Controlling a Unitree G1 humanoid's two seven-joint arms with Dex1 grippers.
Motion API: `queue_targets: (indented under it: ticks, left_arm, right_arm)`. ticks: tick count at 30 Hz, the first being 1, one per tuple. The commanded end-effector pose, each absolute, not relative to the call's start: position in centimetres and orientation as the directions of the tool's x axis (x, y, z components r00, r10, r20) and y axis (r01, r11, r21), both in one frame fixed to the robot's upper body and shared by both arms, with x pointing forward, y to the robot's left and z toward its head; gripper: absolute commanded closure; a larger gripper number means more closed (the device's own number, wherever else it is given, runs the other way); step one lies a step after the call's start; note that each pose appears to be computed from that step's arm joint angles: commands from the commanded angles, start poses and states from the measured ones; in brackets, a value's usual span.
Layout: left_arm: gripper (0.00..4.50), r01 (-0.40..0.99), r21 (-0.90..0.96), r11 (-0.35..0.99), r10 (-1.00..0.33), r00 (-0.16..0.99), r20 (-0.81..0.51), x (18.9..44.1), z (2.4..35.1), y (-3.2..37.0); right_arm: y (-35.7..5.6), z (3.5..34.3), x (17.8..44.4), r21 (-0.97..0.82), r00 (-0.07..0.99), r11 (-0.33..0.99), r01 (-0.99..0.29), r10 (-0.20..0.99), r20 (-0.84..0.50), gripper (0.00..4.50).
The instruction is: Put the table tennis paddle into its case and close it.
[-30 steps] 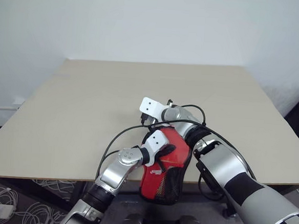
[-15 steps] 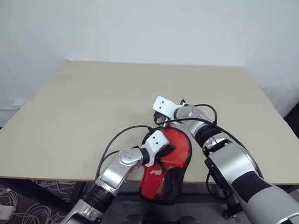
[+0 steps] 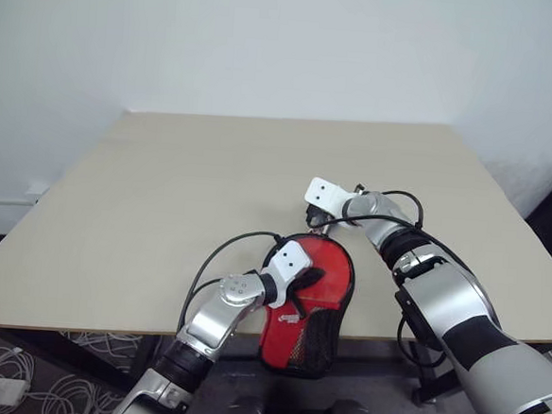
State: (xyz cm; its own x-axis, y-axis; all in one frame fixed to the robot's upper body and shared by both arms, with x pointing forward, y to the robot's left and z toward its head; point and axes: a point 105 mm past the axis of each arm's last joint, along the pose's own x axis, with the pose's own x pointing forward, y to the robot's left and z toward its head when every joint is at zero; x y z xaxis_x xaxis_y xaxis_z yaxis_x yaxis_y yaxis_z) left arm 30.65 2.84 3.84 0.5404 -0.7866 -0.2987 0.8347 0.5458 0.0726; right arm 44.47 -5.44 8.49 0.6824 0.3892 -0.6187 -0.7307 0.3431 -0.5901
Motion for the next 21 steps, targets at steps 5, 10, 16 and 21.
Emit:
queue_targets:
  ticks: [5, 10, 16, 21]
  left_arm:
    - [4.50, 0.825, 0.065, 0.562, -0.753, 0.542, -0.373, 30.4, 1.9, 3.5]
    - [4.50, 0.825, 0.059, 0.561, -0.755, 0.540, -0.373, 30.2, 1.8, 3.3]
    - [4.50, 0.820, 0.055, 0.570, -0.752, 0.547, -0.368, 30.3, 1.8, 3.3]
    - [4.50, 0.818, 0.052, 0.573, -0.751, 0.549, -0.366, 30.3, 1.7, 3.3]
  right_arm:
    - [-9.6, 9.2, 45.2, -0.622, 0.709, 0.342, -0.704, 0.290, -0.643, 4.50]
    - [-11.0, 9.0, 45.1, -0.607, 0.692, 0.337, -0.720, 0.275, -0.668, 4.50]
    - [-12.6, 8.4, 44.6, -0.584, 0.661, 0.319, -0.747, 0.263, -0.703, 4.50]
    - [-13.7, 7.8, 44.2, -0.558, 0.637, 0.319, -0.766, 0.262, -0.725, 4.50]
